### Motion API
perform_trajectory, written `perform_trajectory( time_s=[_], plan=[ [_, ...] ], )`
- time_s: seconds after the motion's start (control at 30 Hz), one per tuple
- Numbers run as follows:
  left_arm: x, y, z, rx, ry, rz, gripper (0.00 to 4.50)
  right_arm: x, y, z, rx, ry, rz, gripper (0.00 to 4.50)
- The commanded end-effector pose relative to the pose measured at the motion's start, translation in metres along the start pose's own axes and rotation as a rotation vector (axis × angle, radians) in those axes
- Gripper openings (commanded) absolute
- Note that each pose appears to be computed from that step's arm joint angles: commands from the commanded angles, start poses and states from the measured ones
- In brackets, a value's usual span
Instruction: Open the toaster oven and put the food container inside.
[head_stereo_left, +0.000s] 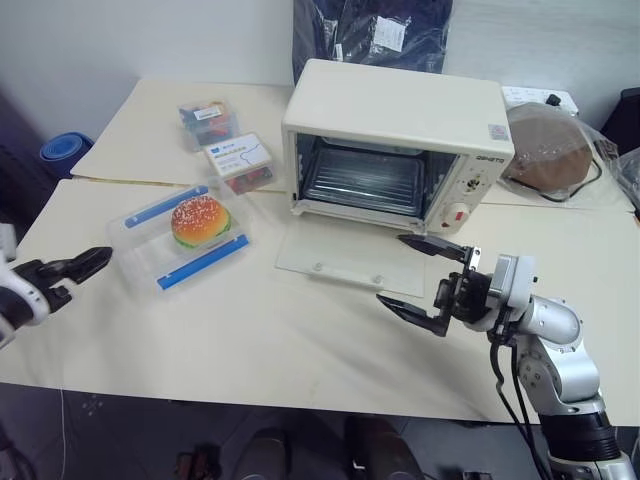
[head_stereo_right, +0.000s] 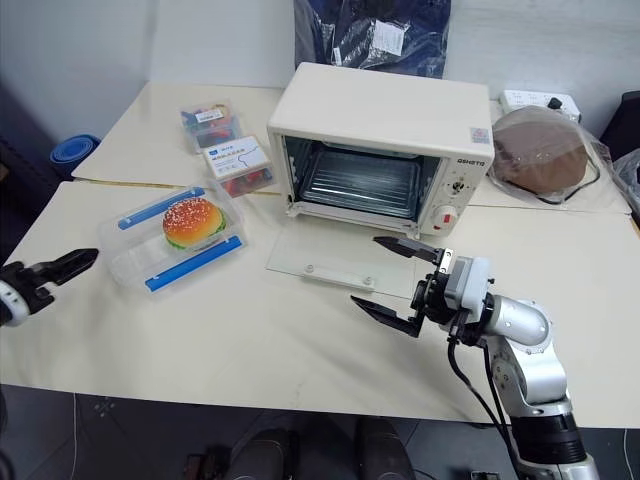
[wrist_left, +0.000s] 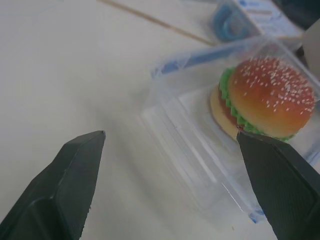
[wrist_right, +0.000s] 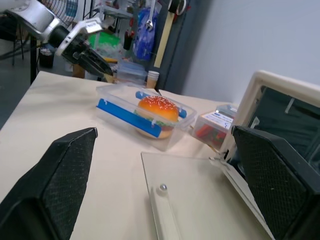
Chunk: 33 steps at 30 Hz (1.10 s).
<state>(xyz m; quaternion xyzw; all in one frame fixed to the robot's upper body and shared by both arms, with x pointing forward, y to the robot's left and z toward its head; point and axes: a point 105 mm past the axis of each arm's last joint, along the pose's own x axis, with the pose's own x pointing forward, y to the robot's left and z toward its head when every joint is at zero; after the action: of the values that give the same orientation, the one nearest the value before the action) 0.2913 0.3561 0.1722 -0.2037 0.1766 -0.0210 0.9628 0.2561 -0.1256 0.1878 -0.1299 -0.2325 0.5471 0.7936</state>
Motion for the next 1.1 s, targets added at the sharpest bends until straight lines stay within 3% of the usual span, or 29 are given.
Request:
perform_trajectory(
  time_s=[0.03,0.07,0.17,0.33,0.6,0.8,1.1],
  plan=[
    [0.008,0.0,0.006,-0.053,0.062,0.021,4.47,-0.006,-0.002,0.004,-0.05,0.016,-0.011,4.5],
    [0.011,-0.001,0.006,-0.056,0.085,0.019,4.47,-0.007,-0.002,0.003,-0.05,0.022,-0.015,4.5],
    [0.014,0.007,0.002,-0.03,0.147,0.072,3.9,-0.011,-0.001,0.0,-0.052,0.046,-0.035,4.5],
    [0.014,0.008,0.001,0.001,0.189,0.073,2.33,-0.015,-0.001,-0.006,-0.05,0.066,-0.058,4.5],
    [0.009,-0.003,0.038,0.09,0.092,0.073,0.26,-0.025,-0.002,-0.017,-0.053,0.09,-0.088,4.5],
    [0.005,-0.048,0.052,0.209,0.12,-0.062,0.19,-0.044,-0.003,-0.026,-0.059,0.137,-0.121,4.5],
    [0.033,-0.142,0.036,0.35,0.192,-0.266,0.19,-0.071,-0.002,-0.026,-0.069,0.227,-0.197,4.5]
  ],
)
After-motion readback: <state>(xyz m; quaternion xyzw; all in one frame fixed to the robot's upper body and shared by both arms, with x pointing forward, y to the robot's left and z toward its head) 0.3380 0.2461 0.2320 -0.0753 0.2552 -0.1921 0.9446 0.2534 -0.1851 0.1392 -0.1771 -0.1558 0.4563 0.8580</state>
